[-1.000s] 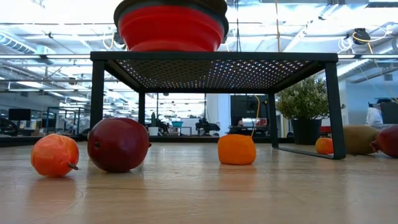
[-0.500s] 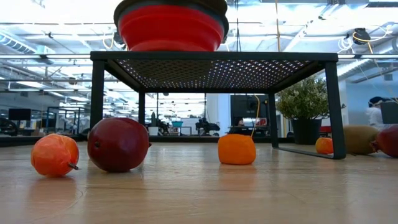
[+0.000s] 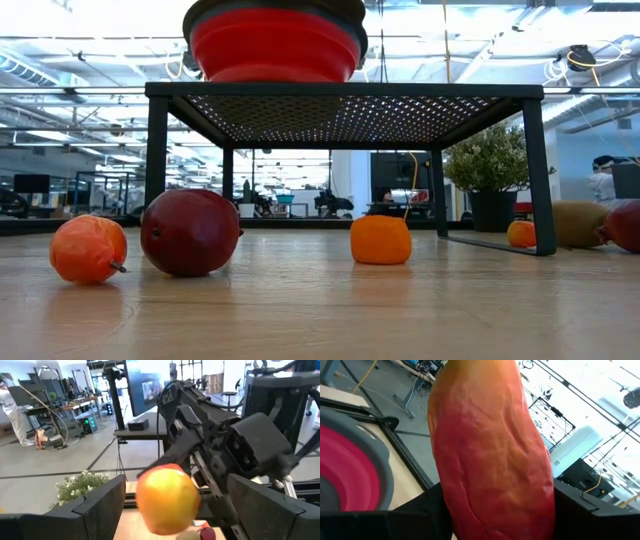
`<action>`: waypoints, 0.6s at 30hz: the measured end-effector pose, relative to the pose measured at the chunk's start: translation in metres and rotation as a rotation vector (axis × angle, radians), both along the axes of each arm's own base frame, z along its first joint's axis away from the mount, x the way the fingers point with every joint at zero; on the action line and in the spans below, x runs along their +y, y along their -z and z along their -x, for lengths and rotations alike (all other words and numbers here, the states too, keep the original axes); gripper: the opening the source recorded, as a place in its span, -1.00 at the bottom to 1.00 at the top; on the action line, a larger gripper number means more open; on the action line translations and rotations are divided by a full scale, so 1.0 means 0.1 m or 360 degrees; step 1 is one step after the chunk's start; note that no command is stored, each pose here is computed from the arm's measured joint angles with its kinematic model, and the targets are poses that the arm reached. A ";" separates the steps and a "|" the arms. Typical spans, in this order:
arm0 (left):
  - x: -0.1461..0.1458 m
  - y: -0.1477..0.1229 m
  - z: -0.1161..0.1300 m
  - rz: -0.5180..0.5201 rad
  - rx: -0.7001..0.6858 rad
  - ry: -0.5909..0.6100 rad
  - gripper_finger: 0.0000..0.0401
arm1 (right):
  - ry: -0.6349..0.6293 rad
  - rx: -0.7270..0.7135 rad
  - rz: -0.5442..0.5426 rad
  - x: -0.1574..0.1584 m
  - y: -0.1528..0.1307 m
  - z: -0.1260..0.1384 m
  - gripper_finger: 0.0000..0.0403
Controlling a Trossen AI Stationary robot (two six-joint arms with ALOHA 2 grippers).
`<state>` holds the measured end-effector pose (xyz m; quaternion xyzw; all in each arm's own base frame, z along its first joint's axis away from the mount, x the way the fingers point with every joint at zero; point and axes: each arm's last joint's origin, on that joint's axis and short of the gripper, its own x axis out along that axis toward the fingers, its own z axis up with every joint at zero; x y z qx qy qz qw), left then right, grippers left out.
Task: Pick & Place Fruit
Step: Put the mango into the red colander on the shelf
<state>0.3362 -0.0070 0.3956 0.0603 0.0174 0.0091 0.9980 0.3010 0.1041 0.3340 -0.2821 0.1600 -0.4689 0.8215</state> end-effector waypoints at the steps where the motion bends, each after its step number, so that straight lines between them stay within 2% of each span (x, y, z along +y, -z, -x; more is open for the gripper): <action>1: 0.00 0.00 0.00 0.0000 0.0000 0.0000 0.74 | -0.0002 -0.0014 -0.0006 -0.01 0.00 -0.01 0.13; 11: 0.05 0.02 0.00 0.0015 0.0033 -0.0028 0.74 | -0.0049 -0.0041 -0.0004 0.00 -0.01 -0.05 0.13; 14: 0.06 0.02 0.00 0.0040 0.0032 0.0022 0.74 | -0.0137 -0.0056 0.0006 0.01 -0.03 -0.07 0.12; 18: 0.06 0.02 0.00 0.0068 0.0038 0.0105 0.74 | -0.0139 -0.0072 0.0005 -0.03 -0.04 -0.09 0.13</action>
